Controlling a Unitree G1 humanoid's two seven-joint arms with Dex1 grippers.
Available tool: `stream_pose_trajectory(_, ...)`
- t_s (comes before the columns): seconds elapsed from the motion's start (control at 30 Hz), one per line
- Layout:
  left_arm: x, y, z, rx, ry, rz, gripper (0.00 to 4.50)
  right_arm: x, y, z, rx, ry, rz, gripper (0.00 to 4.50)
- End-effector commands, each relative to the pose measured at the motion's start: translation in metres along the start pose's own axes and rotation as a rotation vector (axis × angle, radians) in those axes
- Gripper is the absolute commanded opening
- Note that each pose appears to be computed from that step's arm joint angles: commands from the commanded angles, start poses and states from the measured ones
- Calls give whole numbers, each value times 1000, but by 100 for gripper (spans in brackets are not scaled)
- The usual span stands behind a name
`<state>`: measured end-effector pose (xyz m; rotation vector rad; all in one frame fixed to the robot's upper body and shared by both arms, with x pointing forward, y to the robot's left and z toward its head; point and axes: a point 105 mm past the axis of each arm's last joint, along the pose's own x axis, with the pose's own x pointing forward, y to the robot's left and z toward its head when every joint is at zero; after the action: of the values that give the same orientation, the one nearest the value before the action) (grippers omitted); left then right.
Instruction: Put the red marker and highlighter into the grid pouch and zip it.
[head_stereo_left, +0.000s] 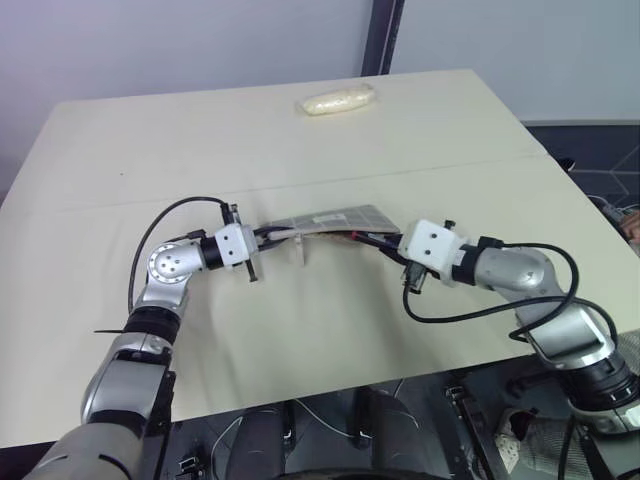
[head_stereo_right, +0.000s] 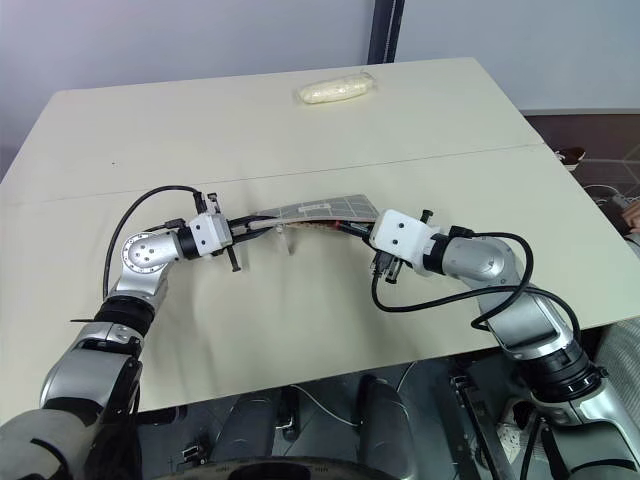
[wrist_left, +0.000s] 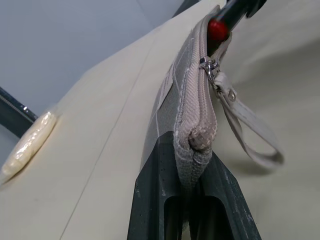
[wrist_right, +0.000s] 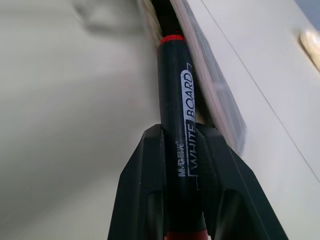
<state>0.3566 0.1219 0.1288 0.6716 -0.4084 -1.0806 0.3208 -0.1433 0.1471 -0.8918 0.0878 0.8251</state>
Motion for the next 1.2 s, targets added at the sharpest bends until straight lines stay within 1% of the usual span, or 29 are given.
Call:
stream_pose_trajectory(0.03,6,12,14,39,-49,11,0,-3,-13,8,-49,-24,-52,30)
stream_pose_trajectory(0.07,7,10,14,36,-52,0,0,-1,-17,11,-31,-40,-69,30)
stream_pose_trajectory(0.17,9,4,16,44,-57,-55,0,5,-19,21,-113,-61,-55,30)
stream_pose_trajectory(0.27,11,1,16,32,-67,-83,0,21,-4,33,-151,-92,1,30)
stream_pose_trajectory(0.33,15,1,19,35,-76,-88,0,31,1,41,-168,-111,6,30)
stream_pose_trajectory(0.4,21,2,23,38,-93,-95,0,38,-1,47,-185,-124,-8,30)
stream_pose_trajectory(0.53,24,3,29,45,-114,-124,0,47,-9,50,-297,-104,-25,30)
stream_pose_trajectory(0.63,23,4,34,49,-134,-154,0,52,-11,63,-384,-150,-28,30)
stream_pose_trajectory(0.67,22,4,32,44,-126,-168,0,54,-9,65,-393,-170,-20,30)
stream_pose_trajectory(0.7,22,5,31,40,-119,-168,0,52,-7,62,-347,-175,0,30)
stream_pose_trajectory(0.77,21,10,29,32,-104,-141,0,43,-9,54,-310,-173,-2,136)
stream_pose_trajectory(0.83,19,12,27,31,-99,-125,0,35,-13,50,-320,-163,-33,221)
stream_pose_trajectory(0.87,19,11,26,27,-95,-119,0,26,-16,56,-275,-209,-70,285)
stream_pose_trajectory(0.9,19,11,26,24,-92,-114,0,19,-19,60,-241,-245,-97,330)
stream_pose_trajectory(0.97,17,8,23,5,-86,-108,0,-3,-23,72,-74,-366,-144,429)
stream_pose_trajectory(1.0,14,5,21,-1,-80,-109,0,-14,-20,74,25,-409,-140,447)
stream_pose_trajectory(1.03,12,1,18,-6,-71,-107,0,-24,-13,74,123,-441,-123,447)
stream_pose_trajectory(1.1,11,-5,15,-19,-62,-93,0,-36,3,73,274,-463,-86,447)
stream_pose_trajectory(1.17,12,-7,14,-19,-58,-80,0,-40,11,76,356,-478,-68,447)
stream_pose_trajectory(1.2,15,-5,14,-14,-57,-65,0,-42,16,80,405,-506,-48,447)
